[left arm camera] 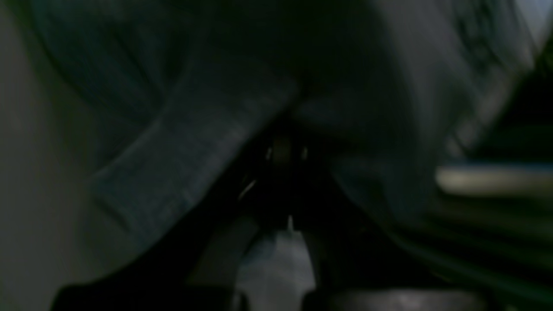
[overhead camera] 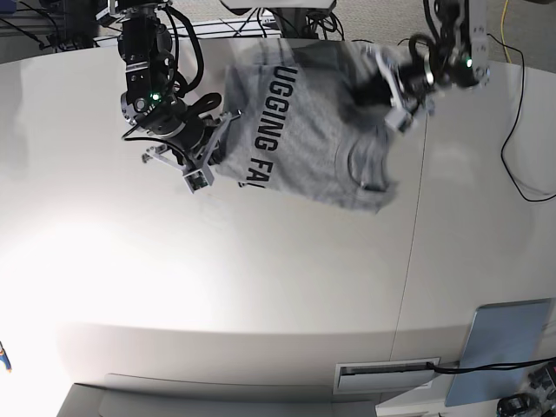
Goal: Fold the T-shirt properly
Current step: 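Set the bundle down and open both grippers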
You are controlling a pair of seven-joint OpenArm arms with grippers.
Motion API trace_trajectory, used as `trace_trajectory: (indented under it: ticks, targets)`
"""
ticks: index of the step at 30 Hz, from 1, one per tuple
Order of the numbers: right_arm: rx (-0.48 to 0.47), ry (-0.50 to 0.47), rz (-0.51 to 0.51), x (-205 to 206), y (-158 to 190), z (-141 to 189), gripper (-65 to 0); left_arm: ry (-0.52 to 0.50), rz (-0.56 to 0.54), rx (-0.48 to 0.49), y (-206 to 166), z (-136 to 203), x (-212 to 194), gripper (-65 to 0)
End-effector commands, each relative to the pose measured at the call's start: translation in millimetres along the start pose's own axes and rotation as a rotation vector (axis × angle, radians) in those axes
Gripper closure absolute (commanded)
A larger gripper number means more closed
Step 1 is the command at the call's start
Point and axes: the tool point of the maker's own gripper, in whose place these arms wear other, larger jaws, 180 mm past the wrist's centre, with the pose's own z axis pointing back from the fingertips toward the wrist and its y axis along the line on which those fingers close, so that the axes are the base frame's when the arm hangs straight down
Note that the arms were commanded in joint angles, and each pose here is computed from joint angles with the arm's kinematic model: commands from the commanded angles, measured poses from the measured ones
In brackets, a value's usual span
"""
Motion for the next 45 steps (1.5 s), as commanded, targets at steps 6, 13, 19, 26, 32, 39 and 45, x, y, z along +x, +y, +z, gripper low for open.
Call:
trace_trajectory:
  ticks: [6, 13, 19, 26, 32, 39, 45]
  targets:
    - [0.075, -0.014, 0.045, -7, 23, 12, 0.0, -0.015, -0.019, 0.163, 58, -14, 26, 0.0]
    - [0.208, -0.011, 0.093, -23, 81, 15, 0.0, -0.130, -0.128, 0.102, 50, -41, 102, 0.0]
    - [0.328, -0.012, 0.142, -24, 136, 19, 0.0, -0.183, -0.264, 0.087, 24, -62, 158, 0.0]
    - [0.246, -0.052, 0.113, -8, 126, 25, 0.0, -0.264, -0.263, 0.215, 53, -43, 207, 0.0]
    - [0.114, -0.125, 0.073, 13, 85, 50, 0.0, -0.244, -0.212, 0.293, 90, -12, 205, 0.0]
    - [-0.047, -0.067, -0.020, -16, 34, 85, 0.0, -0.237, -0.110, 0.299, 102, 41, 171, 0.0]
    - [-0.194, 0.098, -0.091, -71, -5, 124, 0.0, -0.168, -0.061, 0.368, 96, 83, 111, 0.0]
